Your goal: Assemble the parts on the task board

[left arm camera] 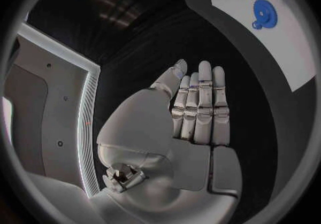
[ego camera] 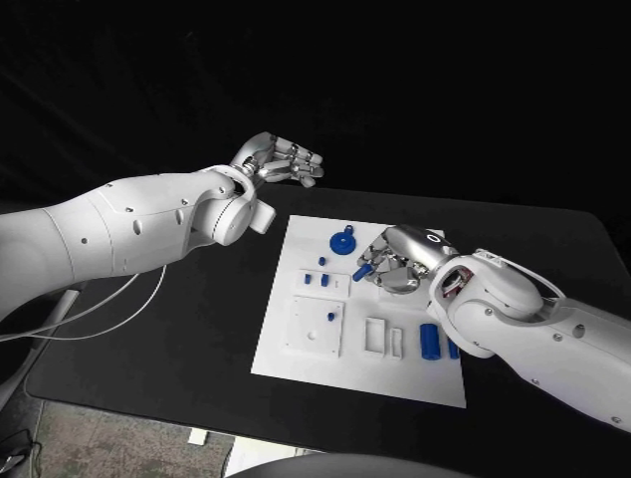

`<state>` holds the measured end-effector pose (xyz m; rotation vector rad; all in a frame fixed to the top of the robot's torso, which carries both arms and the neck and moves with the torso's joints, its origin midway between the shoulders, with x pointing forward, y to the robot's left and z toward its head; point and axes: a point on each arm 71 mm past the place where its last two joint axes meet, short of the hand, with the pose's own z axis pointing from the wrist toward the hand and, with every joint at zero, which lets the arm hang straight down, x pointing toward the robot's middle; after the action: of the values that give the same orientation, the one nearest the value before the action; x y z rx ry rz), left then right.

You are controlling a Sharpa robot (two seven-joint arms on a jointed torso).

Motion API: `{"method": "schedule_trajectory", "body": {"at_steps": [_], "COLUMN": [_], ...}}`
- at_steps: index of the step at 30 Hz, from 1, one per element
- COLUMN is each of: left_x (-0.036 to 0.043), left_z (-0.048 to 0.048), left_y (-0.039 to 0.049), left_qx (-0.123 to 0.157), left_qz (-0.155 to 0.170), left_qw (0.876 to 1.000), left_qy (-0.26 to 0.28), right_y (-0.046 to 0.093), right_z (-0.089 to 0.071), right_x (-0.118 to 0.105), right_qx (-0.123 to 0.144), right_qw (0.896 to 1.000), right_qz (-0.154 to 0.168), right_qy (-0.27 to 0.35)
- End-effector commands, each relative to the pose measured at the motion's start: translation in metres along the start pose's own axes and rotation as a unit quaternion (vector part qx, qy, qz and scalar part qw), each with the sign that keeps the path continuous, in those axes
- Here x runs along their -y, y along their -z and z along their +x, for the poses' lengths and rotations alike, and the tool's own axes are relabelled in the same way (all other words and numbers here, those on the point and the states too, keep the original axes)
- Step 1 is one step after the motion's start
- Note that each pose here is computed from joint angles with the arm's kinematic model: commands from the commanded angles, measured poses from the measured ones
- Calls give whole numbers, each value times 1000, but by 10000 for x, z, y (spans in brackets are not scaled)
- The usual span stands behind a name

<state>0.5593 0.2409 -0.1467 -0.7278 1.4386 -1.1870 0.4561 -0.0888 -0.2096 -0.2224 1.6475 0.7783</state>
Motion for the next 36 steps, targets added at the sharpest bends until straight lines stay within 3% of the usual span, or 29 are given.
{"method": "schedule_trajectory", "body": {"at_steps": [1, 20, 28, 36], "left_x": [18, 41, 53, 58], "left_z": [28, 147, 193, 213], "left_y": [-16, -80, -94, -101], "left_qx": [-6, -17, -22, -25], "left_qz": [4, 6, 6, 7], "left_qw": [1000, 1000, 1000, 1000], "left_qy": [5, 8, 10, 11], "right_y": [-33, -164, -199, -193], "right_z": [87, 556, 679, 765], "right_x": [-124, -672, -735, -728], "right_qx": [-16, -60, -56, -81], "right_qw": [1000, 992, 988, 985], "right_qz": [-26, -98, -105, -103], "right_qy": [8, 57, 94, 116]}}
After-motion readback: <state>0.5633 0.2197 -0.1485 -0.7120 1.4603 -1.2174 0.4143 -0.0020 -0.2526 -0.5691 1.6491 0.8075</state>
